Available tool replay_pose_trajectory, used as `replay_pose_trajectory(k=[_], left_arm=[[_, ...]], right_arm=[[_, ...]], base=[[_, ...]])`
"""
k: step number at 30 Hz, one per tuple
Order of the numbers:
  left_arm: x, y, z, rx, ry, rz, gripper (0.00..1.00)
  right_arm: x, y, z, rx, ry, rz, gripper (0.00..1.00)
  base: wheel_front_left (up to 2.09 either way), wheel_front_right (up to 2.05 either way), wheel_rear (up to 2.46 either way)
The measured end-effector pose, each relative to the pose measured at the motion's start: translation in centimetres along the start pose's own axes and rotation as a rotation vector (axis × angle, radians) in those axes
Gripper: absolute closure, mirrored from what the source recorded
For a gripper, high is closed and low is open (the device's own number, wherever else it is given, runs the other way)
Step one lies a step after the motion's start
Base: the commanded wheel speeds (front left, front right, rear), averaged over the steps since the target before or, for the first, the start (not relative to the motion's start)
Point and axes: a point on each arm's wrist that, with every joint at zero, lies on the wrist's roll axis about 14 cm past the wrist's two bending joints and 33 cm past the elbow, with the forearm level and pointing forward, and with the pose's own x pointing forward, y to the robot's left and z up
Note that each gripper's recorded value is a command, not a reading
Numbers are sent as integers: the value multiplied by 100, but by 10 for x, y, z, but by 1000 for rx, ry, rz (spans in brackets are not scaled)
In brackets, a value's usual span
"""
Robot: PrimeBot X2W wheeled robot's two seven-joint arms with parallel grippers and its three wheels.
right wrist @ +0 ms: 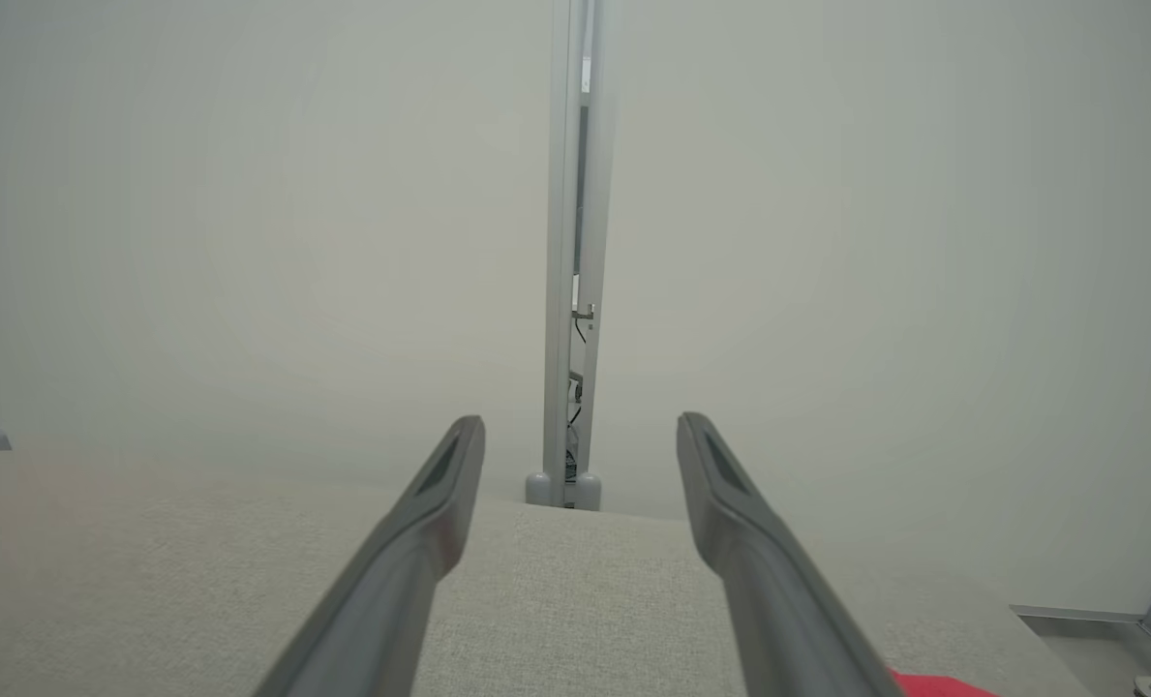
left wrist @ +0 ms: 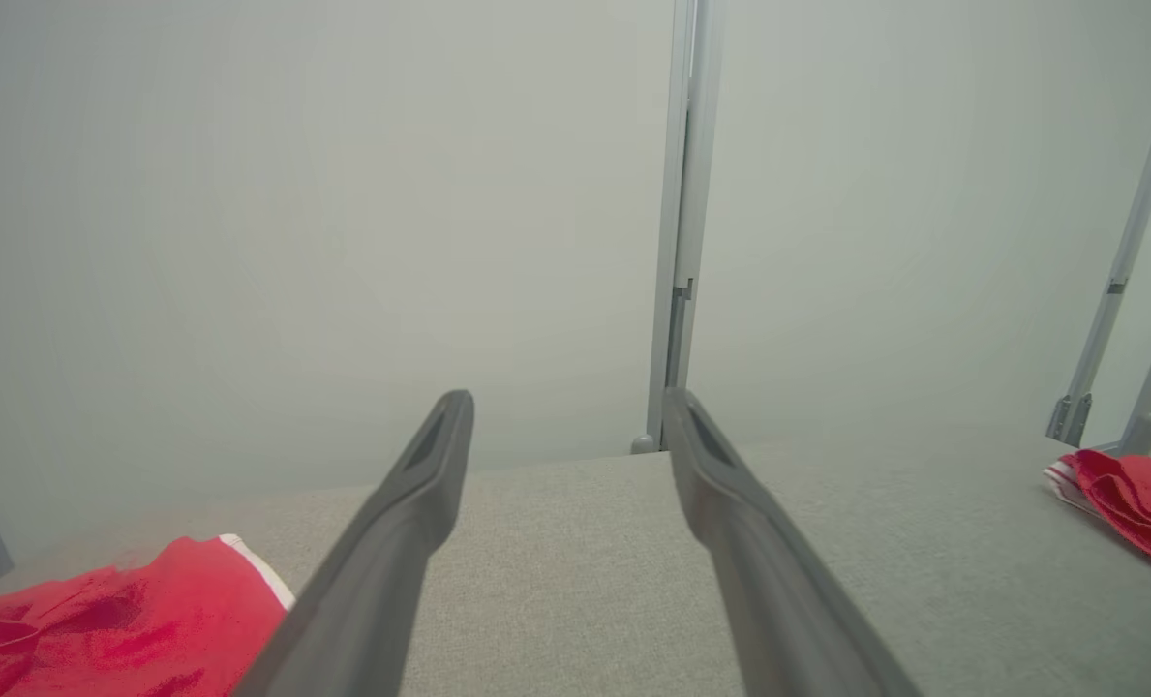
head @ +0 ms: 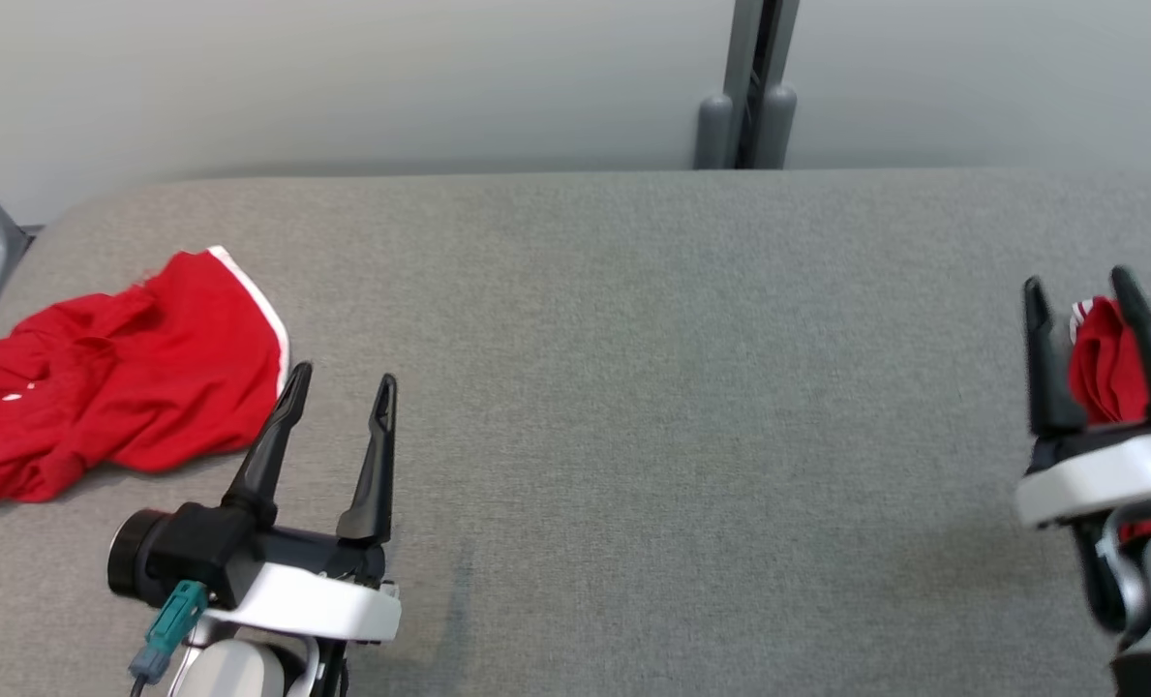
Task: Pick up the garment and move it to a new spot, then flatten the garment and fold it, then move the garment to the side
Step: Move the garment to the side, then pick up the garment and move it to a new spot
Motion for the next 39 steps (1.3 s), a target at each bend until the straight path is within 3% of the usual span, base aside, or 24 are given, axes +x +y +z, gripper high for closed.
replay_pose_trajectory(k=[4, 10, 39], left_arm=[[-19, 17, 8, -5, -11, 74, 0], [-41, 31, 8, -9, -2, 139, 0], [-47, 18, -6, -32, 41, 126, 0]], right_arm=[[-17, 39, 5, 31, -20, 74, 0], [-38, 67, 6, 132, -31, 74, 0], [-56, 70, -12, 148, 28, 56, 0]], base=[[0, 0, 0], [0, 0, 0], [0, 0, 0]])
